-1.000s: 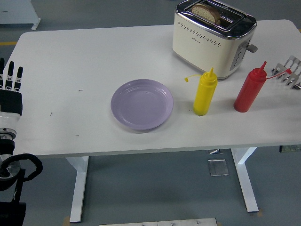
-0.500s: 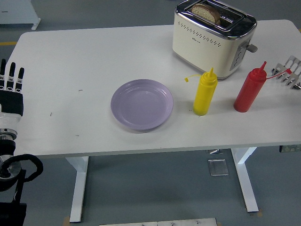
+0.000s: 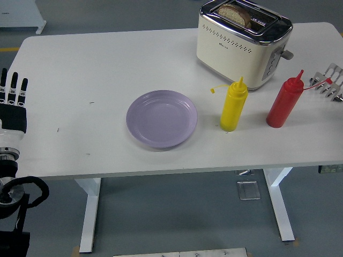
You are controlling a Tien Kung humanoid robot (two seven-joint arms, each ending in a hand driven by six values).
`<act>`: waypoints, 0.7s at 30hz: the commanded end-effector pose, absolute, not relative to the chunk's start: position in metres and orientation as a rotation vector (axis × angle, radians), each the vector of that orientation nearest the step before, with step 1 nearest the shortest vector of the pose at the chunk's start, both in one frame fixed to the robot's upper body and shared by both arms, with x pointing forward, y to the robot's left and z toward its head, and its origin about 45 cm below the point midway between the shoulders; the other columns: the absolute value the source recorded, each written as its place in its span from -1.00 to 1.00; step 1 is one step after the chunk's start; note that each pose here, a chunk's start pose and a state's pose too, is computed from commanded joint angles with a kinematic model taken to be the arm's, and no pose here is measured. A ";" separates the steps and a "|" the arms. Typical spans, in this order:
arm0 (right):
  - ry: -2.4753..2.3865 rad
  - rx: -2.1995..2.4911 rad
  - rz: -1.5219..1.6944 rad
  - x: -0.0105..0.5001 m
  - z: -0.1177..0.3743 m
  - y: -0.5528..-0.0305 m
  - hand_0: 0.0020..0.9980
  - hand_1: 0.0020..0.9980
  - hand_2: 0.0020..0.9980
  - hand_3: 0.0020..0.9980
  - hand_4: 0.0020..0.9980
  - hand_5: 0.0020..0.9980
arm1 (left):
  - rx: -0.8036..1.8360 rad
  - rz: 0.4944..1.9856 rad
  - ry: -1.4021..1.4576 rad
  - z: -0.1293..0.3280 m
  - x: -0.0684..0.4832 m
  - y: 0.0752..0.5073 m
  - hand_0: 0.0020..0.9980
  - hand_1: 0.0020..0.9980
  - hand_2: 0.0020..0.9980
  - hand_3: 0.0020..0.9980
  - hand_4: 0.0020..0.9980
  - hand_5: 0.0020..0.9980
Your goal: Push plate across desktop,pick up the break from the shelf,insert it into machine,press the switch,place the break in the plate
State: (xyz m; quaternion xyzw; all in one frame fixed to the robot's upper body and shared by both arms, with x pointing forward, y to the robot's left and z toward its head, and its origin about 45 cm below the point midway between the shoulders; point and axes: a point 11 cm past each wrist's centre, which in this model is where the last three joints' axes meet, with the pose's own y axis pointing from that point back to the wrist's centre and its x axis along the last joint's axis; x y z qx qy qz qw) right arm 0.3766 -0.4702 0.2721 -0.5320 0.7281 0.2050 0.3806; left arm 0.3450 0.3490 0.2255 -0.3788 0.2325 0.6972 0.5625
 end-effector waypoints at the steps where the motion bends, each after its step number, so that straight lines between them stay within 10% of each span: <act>1: 1.859 -1.358 0.524 0.376 0.272 -0.470 0.63 0.54 0.56 0.54 -0.09 0.23 | -0.892 1.641 0.548 0.225 0.345 0.349 0.73 0.73 0.72 0.59 0.19 1.00; 21: 1.868 -1.335 0.525 0.367 0.269 -0.475 0.62 0.53 0.55 0.53 -0.11 0.23 | -0.888 1.637 0.548 0.226 0.346 0.348 0.73 0.73 0.73 0.59 0.19 1.00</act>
